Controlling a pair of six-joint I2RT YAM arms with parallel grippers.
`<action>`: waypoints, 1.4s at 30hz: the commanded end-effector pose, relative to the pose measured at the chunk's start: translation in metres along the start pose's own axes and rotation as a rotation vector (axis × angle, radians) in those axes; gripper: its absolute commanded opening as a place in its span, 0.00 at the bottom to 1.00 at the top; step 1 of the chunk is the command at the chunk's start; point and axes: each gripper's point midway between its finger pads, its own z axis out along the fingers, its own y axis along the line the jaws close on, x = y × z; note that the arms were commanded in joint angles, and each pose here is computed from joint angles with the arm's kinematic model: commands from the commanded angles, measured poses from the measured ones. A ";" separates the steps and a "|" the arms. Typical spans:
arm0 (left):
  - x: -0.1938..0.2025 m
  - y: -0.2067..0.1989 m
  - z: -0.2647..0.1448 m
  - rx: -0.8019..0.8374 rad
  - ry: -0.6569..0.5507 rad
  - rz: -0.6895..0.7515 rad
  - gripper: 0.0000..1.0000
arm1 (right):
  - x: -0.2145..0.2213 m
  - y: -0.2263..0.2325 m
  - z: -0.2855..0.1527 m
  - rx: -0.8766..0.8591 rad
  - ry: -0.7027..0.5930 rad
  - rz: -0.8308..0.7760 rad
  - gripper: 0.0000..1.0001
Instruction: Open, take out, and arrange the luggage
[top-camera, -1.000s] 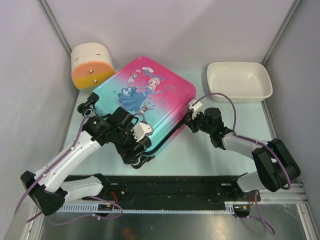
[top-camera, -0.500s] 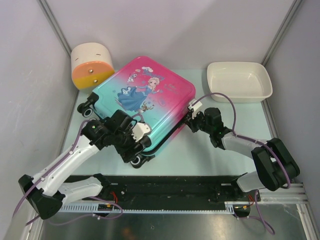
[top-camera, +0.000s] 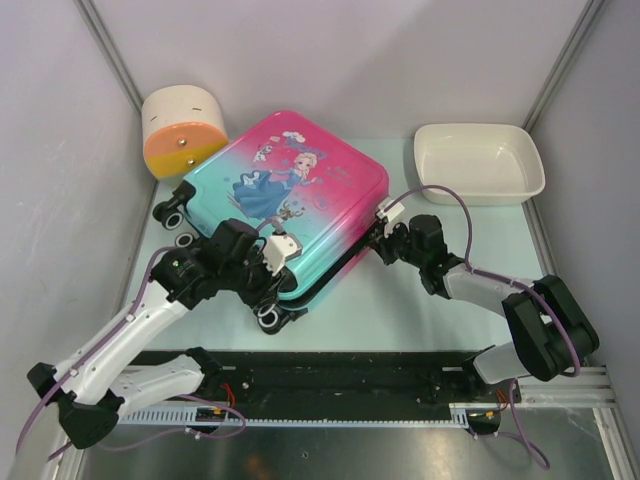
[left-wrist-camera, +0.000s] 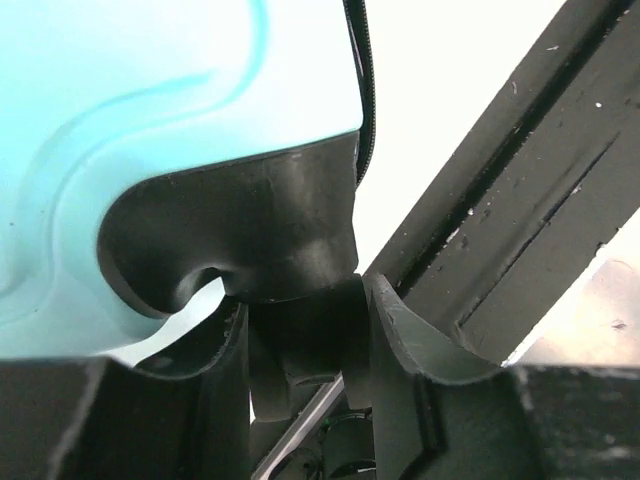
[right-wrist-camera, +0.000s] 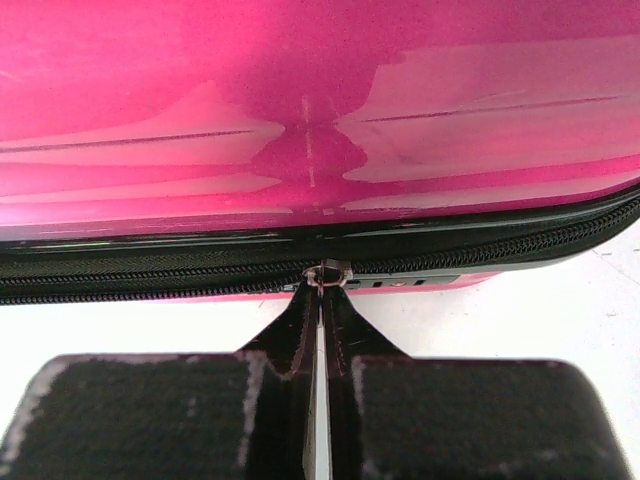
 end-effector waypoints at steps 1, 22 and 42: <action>0.018 0.040 0.007 -0.164 0.110 0.137 0.19 | -0.023 -0.005 0.002 0.002 -0.082 -0.021 0.00; 0.117 0.106 -0.053 -0.339 0.312 0.109 0.00 | -0.033 -0.103 -0.019 0.210 -0.138 -0.133 0.00; 0.143 0.119 -0.057 -0.359 0.352 0.264 0.00 | -0.069 -0.175 -0.012 0.163 -0.201 -0.449 0.00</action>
